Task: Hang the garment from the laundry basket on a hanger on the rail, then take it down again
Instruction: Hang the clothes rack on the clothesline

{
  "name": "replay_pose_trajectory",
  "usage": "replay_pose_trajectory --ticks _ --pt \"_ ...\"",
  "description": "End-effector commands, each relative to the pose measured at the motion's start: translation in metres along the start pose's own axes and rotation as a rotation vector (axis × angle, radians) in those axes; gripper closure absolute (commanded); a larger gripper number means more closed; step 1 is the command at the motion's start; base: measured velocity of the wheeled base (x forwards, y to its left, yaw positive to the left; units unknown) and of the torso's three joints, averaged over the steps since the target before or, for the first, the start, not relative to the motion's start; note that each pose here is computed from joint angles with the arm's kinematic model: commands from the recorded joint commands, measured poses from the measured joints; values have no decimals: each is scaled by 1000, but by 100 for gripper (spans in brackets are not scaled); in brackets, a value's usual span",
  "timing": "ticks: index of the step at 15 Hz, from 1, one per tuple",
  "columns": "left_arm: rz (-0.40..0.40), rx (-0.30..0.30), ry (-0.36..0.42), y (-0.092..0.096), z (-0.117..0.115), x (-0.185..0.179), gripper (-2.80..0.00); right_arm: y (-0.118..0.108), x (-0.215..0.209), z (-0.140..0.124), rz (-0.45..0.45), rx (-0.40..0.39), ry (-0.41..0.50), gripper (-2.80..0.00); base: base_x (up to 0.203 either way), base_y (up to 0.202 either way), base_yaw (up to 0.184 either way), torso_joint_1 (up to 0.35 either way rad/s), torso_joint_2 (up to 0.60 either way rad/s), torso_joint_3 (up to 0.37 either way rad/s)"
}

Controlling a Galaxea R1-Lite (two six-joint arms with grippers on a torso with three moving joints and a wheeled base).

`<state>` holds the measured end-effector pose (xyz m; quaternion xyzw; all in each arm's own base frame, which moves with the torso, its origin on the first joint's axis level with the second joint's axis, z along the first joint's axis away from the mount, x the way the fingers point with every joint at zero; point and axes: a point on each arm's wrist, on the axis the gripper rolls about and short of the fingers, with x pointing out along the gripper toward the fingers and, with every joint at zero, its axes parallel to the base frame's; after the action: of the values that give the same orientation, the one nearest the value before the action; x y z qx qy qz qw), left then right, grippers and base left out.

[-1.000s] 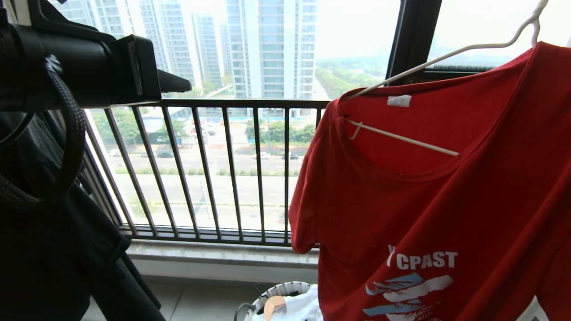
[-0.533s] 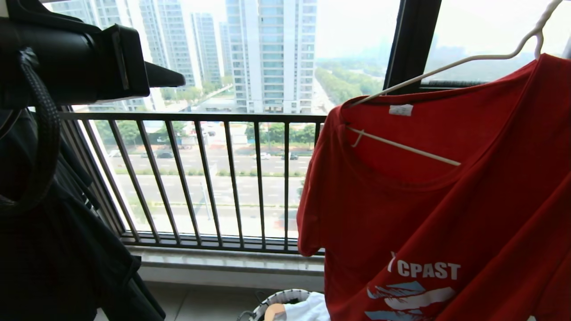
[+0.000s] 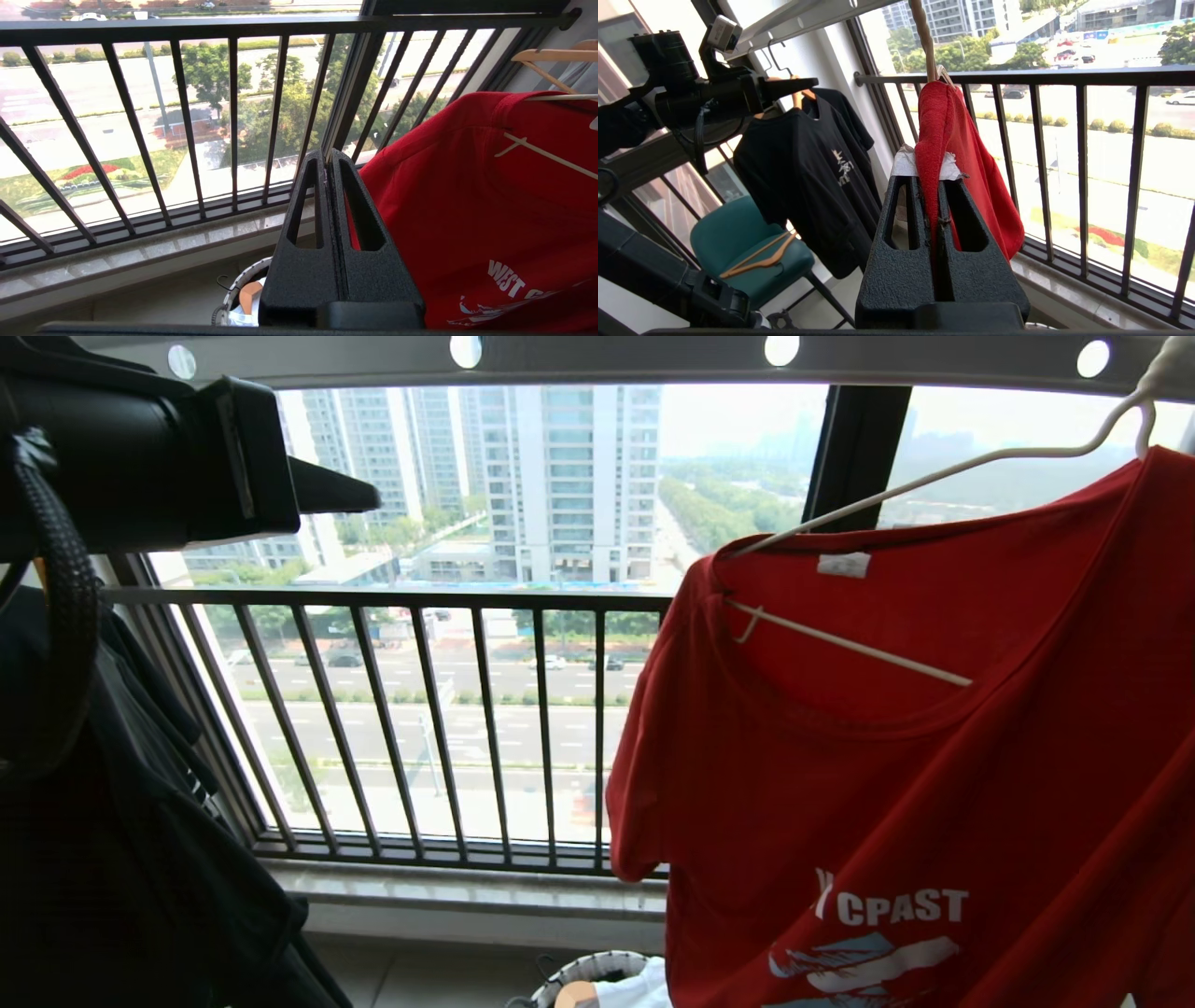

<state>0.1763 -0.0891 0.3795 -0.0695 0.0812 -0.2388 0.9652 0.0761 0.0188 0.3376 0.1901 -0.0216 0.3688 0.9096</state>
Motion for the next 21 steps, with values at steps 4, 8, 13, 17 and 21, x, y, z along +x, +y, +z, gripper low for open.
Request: replay_pose_trajectory --ticks 4,8,13,17,21 --pt "1 -1 -2 0 0 -1 0 1 -1 0 7 -1 -1 0 0 0 0 158 -324 -171" --pt "2 -2 1 0 0 0 0 2 -1 1 9 -4 -9 0 0 0 0 150 -314 -161" --pt "2 -2 1 0 0 1 0 3 -3 1 -2 2 -4 0 0 0 0 3 -12 -1" --pt "1 -2 -2 0 0 -1 0 5 -5 0 -20 46 56 0 0 0 0 0 0 0" --pt "9 -4 -9 1 2 -1 0 -3 2 -5 -17 73 95 0 0 0 0 0 0 0"
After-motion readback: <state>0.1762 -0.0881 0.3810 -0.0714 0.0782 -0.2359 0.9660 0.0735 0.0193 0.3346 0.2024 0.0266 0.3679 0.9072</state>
